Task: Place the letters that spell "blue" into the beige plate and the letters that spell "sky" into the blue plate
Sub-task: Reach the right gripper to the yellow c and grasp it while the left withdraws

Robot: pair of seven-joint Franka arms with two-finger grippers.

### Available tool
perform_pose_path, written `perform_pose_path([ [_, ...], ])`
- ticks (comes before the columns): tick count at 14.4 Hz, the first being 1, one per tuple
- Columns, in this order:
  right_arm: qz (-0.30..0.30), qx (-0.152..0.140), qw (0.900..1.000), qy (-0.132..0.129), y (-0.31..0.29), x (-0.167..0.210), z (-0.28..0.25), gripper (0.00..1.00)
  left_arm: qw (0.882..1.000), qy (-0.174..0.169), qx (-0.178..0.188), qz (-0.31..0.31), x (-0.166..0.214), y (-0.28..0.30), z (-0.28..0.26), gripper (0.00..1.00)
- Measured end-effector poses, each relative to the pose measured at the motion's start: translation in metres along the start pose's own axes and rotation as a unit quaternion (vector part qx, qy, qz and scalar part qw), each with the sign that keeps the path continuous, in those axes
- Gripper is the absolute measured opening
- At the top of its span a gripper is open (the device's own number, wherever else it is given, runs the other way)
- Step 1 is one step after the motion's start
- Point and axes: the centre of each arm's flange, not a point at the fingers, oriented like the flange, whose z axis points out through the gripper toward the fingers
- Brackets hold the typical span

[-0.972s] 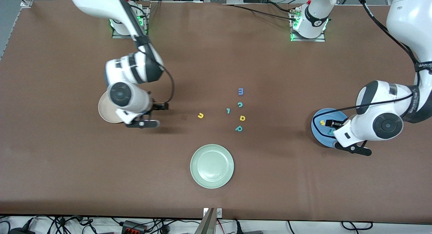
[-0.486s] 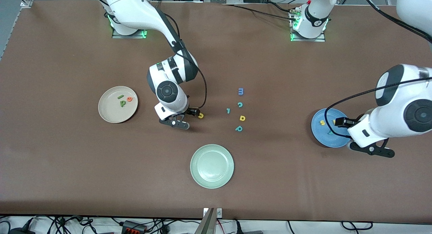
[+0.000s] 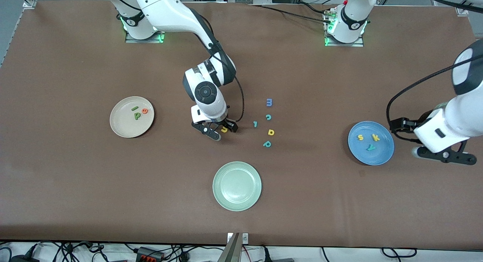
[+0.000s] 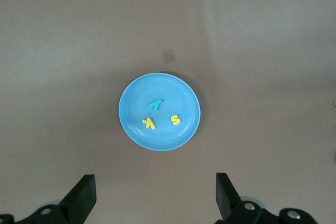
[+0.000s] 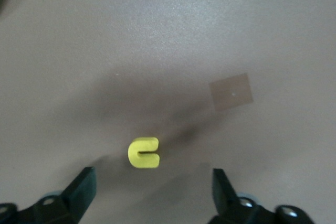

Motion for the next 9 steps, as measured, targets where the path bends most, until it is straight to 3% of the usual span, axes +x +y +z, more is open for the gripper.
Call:
perform_pose_path([
  [1, 0.001, 0.001, 1.0, 0.002, 0.001, 0.002, 0.003, 0.95, 1.0, 0.002, -0.008, -0.009, -0.008, -0.004, -0.011, 1.0],
  [3, 0.003, 0.001, 1.0, 0.005, 0.002, 0.005, 0.006, 0.78, 0.999, 0.001, -0.022, -0.032, -0.029, -0.007, -0.03, 1.0],
  [4, 0.004, 0.001, 1.0, 0.006, 0.002, 0.006, 0.005, 0.78, 0.999, 0.0, -0.022, -0.043, -0.041, -0.006, -0.039, 1.0],
  [6, 0.004, 0.003, 1.0, 0.007, 0.0, 0.007, 0.004, 0.62, 0.998, -0.001, -0.015, -0.06, -0.065, -0.004, -0.052, 1.0],
  [9, 0.003, 0.001, 1.0, 0.007, 0.0, 0.007, 0.008, 0.56, 0.996, -0.008, -0.038, -0.08, -0.105, -0.008, -0.049, 1.0],
])
